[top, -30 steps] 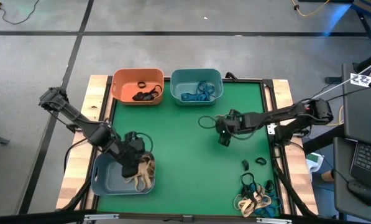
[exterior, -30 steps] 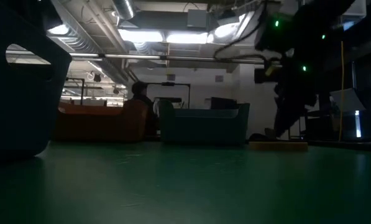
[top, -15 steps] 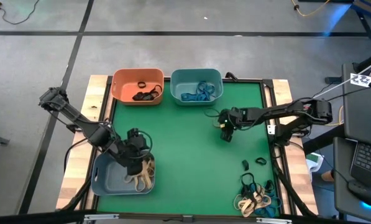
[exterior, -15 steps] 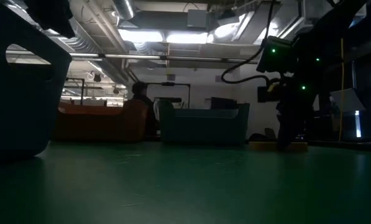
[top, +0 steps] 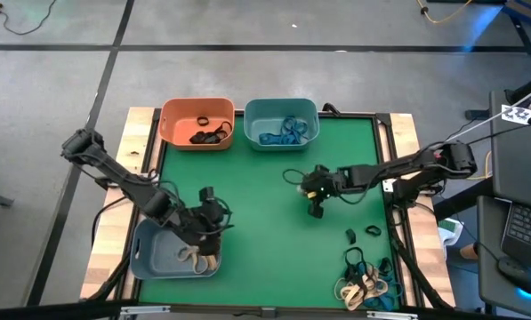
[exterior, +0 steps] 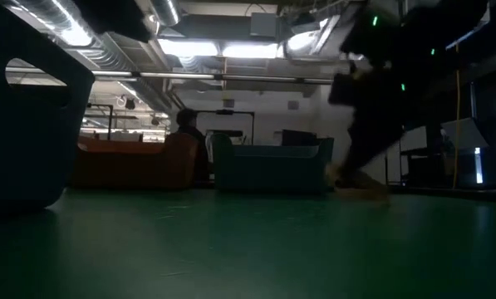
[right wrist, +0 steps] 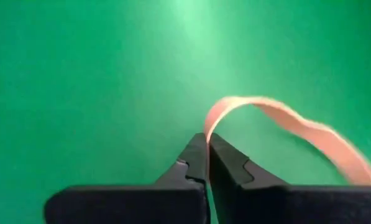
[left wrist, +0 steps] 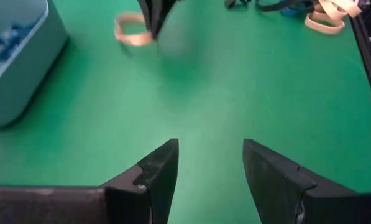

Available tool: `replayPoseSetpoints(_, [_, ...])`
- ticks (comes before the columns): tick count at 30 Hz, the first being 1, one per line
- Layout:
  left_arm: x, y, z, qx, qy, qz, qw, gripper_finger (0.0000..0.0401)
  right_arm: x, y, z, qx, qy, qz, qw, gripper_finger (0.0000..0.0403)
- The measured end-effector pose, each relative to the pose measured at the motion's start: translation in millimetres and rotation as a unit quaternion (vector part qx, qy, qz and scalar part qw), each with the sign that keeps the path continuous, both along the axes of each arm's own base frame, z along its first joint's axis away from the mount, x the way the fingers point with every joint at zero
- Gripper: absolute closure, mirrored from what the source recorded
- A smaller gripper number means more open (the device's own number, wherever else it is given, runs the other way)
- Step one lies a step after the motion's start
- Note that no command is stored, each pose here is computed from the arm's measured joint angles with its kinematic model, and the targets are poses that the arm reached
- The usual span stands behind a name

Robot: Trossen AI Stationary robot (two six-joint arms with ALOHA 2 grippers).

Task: Sort rubber bands into baskets
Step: Put the white rubber band into the blue bin

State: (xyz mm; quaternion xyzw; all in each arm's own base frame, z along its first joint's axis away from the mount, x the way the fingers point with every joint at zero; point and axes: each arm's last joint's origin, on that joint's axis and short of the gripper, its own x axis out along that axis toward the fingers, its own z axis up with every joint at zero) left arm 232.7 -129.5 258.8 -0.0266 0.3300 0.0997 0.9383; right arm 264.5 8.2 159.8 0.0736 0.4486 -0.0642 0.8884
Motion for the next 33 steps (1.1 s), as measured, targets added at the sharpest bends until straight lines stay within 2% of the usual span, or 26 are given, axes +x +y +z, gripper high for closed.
replayPoseSetpoints(10, [39,1,-19,0.064,-0.033,-0.015,0.997,0.0226,27,39,38,0.012,-0.164,0.064,0.984,0.0388])
replayPoseSetpoints(17, [61,5,-29,0.082,-0.059,-0.014,0.995,0.0226,32,62,56,0.010,-0.268,0.124,0.955,0.0399])
replayPoseSetpoints(33, [101,10,-51,0.061,-0.140,0.004,0.988,0.0225,34,71,68,0.006,-0.328,0.144,0.934,0.0393])
